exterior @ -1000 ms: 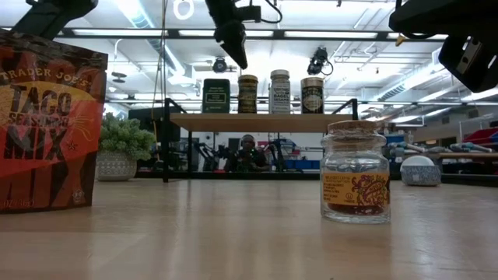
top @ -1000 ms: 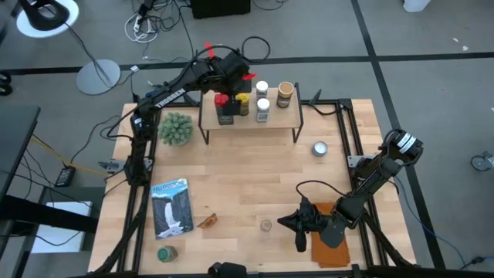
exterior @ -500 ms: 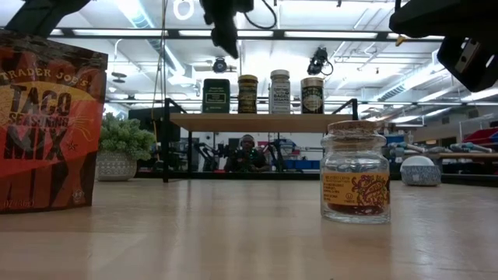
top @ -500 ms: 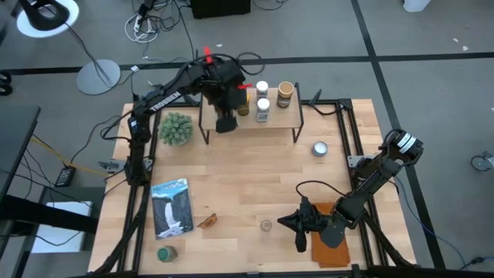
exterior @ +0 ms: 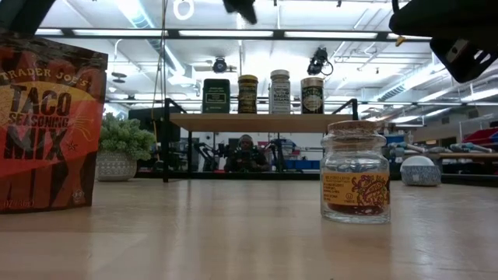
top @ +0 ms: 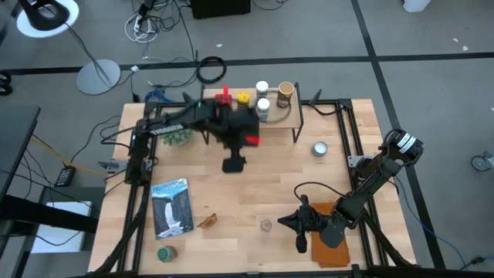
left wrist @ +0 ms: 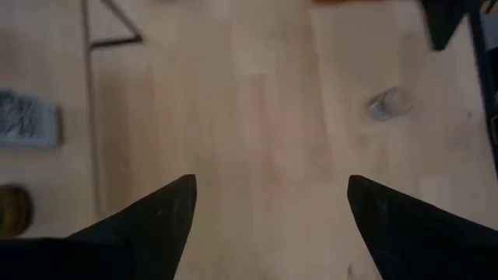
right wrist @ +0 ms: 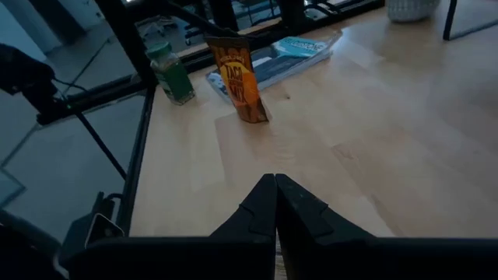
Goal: Shelf spices
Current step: Put the green seasoning bottle on the shelf
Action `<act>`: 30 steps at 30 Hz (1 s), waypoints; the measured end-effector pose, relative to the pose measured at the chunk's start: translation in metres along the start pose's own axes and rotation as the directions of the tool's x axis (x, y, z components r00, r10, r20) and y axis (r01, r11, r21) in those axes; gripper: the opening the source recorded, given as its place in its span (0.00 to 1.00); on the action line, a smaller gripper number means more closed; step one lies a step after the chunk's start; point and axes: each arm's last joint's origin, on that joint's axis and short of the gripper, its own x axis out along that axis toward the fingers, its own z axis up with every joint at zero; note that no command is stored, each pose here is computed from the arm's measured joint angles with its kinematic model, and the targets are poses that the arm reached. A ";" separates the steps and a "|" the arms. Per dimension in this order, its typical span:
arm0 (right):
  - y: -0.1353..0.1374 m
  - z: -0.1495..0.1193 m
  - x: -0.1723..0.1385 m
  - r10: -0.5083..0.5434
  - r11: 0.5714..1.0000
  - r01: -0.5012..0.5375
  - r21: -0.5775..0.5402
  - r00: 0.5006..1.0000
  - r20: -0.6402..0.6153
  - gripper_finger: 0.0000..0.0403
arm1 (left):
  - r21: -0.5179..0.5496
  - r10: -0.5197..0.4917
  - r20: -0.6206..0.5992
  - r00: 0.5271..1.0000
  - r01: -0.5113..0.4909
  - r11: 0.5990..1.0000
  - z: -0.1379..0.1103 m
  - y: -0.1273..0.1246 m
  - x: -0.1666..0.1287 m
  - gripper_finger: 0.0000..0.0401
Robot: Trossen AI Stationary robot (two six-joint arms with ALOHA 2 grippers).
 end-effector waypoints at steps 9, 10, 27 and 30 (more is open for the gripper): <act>0.000 0.000 0.000 0.001 0.999 -0.001 -0.033 1.000 -0.001 0.01 | 0.062 0.052 -0.003 0.999 -0.051 0.997 0.005 -0.079 0.029 0.84; 0.000 0.000 0.000 0.001 0.999 -0.001 -0.033 1.000 -0.001 0.01 | 0.065 0.053 -0.007 0.999 -0.052 0.996 0.003 -0.086 0.036 0.84; 0.003 -0.001 0.000 0.080 0.997 -0.079 0.024 0.995 -0.059 0.01 | -0.039 0.022 -0.020 1.000 -0.023 0.999 -0.076 -0.155 0.103 0.84; 0.003 -0.001 0.000 0.080 0.997 -0.079 0.023 0.995 -0.059 0.02 | -0.074 0.030 0.056 0.998 -0.026 0.997 -0.097 -0.155 0.078 0.84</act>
